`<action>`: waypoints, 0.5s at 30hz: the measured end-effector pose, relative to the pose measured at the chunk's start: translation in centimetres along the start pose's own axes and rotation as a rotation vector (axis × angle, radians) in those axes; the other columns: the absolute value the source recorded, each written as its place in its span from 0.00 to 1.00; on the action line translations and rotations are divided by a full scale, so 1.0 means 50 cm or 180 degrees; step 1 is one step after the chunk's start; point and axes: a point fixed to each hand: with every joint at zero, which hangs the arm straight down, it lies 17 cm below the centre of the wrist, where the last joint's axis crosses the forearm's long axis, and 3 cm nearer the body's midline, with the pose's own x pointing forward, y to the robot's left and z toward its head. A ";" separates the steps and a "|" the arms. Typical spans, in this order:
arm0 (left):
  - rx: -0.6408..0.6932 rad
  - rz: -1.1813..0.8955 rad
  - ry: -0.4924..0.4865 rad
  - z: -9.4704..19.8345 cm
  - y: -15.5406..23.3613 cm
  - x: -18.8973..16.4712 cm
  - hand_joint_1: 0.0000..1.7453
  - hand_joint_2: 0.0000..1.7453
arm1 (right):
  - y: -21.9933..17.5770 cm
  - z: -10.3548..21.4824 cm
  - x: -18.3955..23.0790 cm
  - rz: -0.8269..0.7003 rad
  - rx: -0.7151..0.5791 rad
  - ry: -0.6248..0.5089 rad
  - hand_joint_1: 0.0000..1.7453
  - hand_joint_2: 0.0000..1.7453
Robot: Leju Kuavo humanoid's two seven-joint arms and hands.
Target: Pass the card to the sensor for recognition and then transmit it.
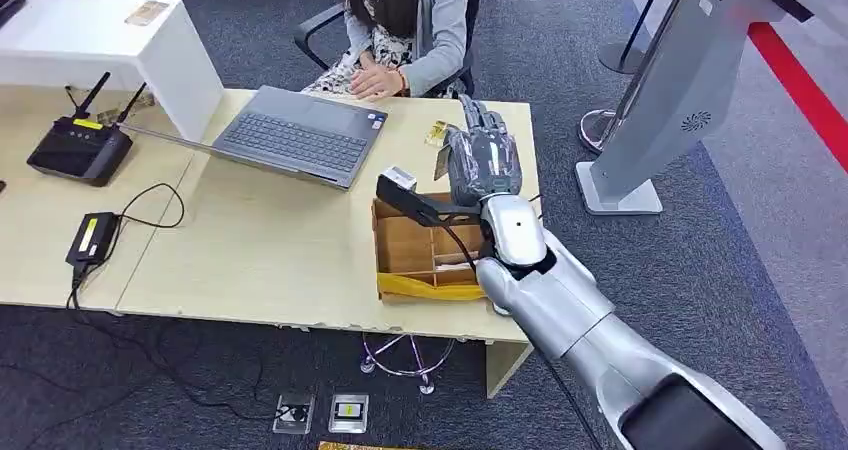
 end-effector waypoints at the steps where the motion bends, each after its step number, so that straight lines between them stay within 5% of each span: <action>1: 0.0000 0.0008 0.0002 0.000 0.000 0.000 0.00 0.00 | 0.003 -0.001 0.003 -0.0001 0.0012 0.0003 1.00 1.00; 15: 0.0005 0.0051 -0.0007 0.000 0.002 0.001 0.00 0.00 | 0.012 -0.012 0.031 0.0082 0.0067 -0.0009 1.00 1.00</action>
